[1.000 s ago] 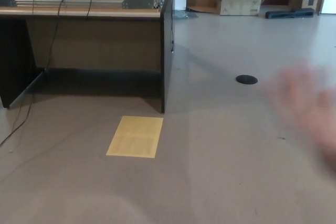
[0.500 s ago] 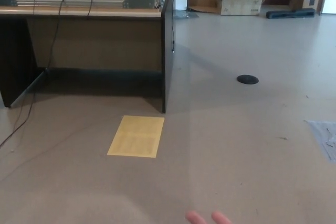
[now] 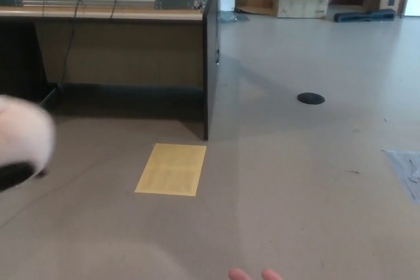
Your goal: The robot extends its left hand to pick up an emotional support dumpling from the palm of a person and brings its hand down by its side. Then it extends its arm again to hand the dumpling back to the person.
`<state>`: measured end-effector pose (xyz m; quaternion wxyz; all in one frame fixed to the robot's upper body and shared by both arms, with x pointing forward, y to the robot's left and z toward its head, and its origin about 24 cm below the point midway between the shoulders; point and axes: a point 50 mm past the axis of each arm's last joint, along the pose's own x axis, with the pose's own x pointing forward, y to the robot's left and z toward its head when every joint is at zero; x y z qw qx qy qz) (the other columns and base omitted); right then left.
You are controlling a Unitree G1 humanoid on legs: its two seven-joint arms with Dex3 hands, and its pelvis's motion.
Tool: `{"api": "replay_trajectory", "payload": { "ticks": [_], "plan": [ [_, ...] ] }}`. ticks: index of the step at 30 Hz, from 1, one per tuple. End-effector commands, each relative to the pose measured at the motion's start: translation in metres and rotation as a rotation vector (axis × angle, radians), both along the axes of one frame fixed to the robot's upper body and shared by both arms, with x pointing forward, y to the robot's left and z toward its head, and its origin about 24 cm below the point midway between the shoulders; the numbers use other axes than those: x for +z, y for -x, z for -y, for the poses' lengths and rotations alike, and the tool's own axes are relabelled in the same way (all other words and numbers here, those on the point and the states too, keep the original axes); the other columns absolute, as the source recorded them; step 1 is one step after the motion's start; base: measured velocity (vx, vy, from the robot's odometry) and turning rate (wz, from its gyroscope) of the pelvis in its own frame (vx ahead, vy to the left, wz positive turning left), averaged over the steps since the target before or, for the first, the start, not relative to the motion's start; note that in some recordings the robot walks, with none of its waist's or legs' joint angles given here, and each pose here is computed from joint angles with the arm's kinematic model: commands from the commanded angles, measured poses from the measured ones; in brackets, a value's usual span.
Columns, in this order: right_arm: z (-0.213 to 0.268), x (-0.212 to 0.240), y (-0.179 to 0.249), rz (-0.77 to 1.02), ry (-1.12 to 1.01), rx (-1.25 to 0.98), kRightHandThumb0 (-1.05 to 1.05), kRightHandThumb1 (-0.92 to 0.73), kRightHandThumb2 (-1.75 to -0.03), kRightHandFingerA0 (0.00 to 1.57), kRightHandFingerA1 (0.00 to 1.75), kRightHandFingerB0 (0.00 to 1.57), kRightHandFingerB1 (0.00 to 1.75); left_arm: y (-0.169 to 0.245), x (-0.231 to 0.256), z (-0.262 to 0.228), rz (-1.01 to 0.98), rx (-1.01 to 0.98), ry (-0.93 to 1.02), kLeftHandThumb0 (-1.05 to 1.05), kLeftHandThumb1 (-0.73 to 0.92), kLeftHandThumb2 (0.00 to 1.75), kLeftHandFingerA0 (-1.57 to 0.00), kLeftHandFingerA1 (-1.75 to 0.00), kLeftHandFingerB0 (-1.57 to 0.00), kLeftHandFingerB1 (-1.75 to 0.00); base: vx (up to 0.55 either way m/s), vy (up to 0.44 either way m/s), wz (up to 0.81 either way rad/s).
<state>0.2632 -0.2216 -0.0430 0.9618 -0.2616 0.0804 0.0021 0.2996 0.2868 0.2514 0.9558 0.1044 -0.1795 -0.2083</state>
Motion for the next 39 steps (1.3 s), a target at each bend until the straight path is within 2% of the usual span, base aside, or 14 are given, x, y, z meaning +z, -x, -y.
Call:
{"api": "replay_trajectory", "payload": {
  "ticks": [1,4,8,16,17,19,20,21,25,27,30,33,34,39],
  "plan": [
    [0.006,0.0,0.003,-0.003,0.022,-0.006,-0.53,-0.74,-0.62,0.98,0.64,0.68,0.48,0.006,0.048,0.088,0.193,-0.258,-0.38,-0.18,0.67,0.6,-1.04,-0.85,-0.94,-0.6,0.0,0.0,0.0],
    [0.006,0.0,0.003,-0.003,0.023,-0.006,-0.53,-0.74,-0.62,0.98,0.64,0.68,0.48,0.007,0.048,0.089,0.189,-0.256,-0.386,-0.18,0.67,0.6,-1.04,-0.85,-0.94,-0.6,0.0,0.0,0.0],
    [0.005,-0.002,0.007,-0.008,0.026,0.004,-0.52,-0.73,-0.62,0.98,0.64,0.68,0.48,0.017,0.057,0.168,0.287,-0.442,-0.593,-0.18,0.64,0.59,-1.08,-0.84,-0.97,-0.59,0.0,0.0,0.0],
    [0.004,0.001,0.002,-0.005,0.036,0.002,-0.53,-0.74,-0.62,0.98,0.64,0.66,0.47,0.028,0.053,0.207,0.313,-0.539,-0.706,-0.16,0.65,0.59,-1.07,-0.9,-0.99,-0.6,0.0,0.0,0.0],
    [0.004,0.003,0.0,0.003,0.027,0.005,-0.51,-0.73,-0.62,0.97,0.63,0.66,0.47,0.036,0.046,0.222,0.281,-0.608,-0.755,-0.18,0.68,0.6,-0.96,-1.03,-0.94,-0.58,0.0,0.0,0.0],
    [0.003,0.004,-0.003,-0.004,0.018,0.018,-0.54,-0.75,-0.63,0.91,0.65,0.67,0.49,0.042,0.035,0.232,0.254,-0.664,-0.792,-0.17,0.65,0.61,-0.95,-1.08,-0.94,-0.61,0.0,0.0,0.0],
    [0.003,0.004,-0.003,-0.005,0.017,0.02,-0.54,-0.75,-0.63,0.91,0.65,0.67,0.49,0.043,0.034,0.233,0.251,-0.666,-0.795,-0.17,0.65,0.61,-0.95,-1.08,-0.94,-0.61,0.0,0.0,0.0],
    [0.003,0.004,-0.003,-0.004,0.028,0.024,-0.46,-0.73,-0.62,0.91,0.81,0.78,0.56,0.044,0.031,0.234,0.236,-0.67,-0.806,-0.19,0.68,0.6,-0.96,-0.96,-0.94,-0.61,0.0,0.0,0.0],
    [0.002,0.005,-0.004,-0.002,0.044,0.03,-0.46,-0.73,-0.62,0.91,0.81,0.78,0.56,0.046,0.026,0.235,0.212,-0.675,-0.824,-0.19,0.68,0.6,-0.96,-0.96,-0.94,-0.61,0.0,0.0,0.0],
    [0.0,0.008,-0.009,0.003,0.045,0.062,-0.44,-0.74,-0.62,0.8,0.63,0.61,0.49,0.05,0.004,0.233,0.131,-0.714,-0.867,-0.18,0.7,0.61,-1.01,-0.79,-0.92,-0.57,0.0,0.0,0.0],
    [-0.001,0.011,-0.01,0.015,0.027,0.078,-0.51,-0.74,-0.62,0.88,0.71,0.73,0.53,0.052,-0.003,0.231,0.086,-0.724,-0.895,-0.17,0.71,0.61,-0.98,-0.82,-0.91,-0.6,0.0,0.0,0.0],
    [-0.001,0.012,-0.009,0.023,0.018,0.085,-0.51,-0.74,-0.62,0.88,0.71,0.73,0.53,0.053,-0.004,0.231,0.077,-0.726,-0.896,-0.17,0.71,0.61,-0.98,-0.82,-0.91,-0.6,0.0,0.0,0.0],
    [-0.001,0.012,-0.01,0.013,0.023,0.085,-0.49,-0.72,-0.61,0.77,0.57,0.67,0.5,0.053,-0.006,0.231,0.077,-0.723,-0.903,-0.18,0.7,0.61,-0.97,-0.77,-0.9,-0.59,0.0,0.0,0.0],
    [0.0,0.011,-0.012,-0.005,0.035,0.079,-0.47,-0.72,-0.61,0.76,0.57,0.64,0.5,0.053,-0.011,0.229,0.09,-0.708,-0.905,-0.18,0.69,0.61,-0.96,-0.78,-0.88,-0.55,0.0,0.0,0.0]
  ]
}}
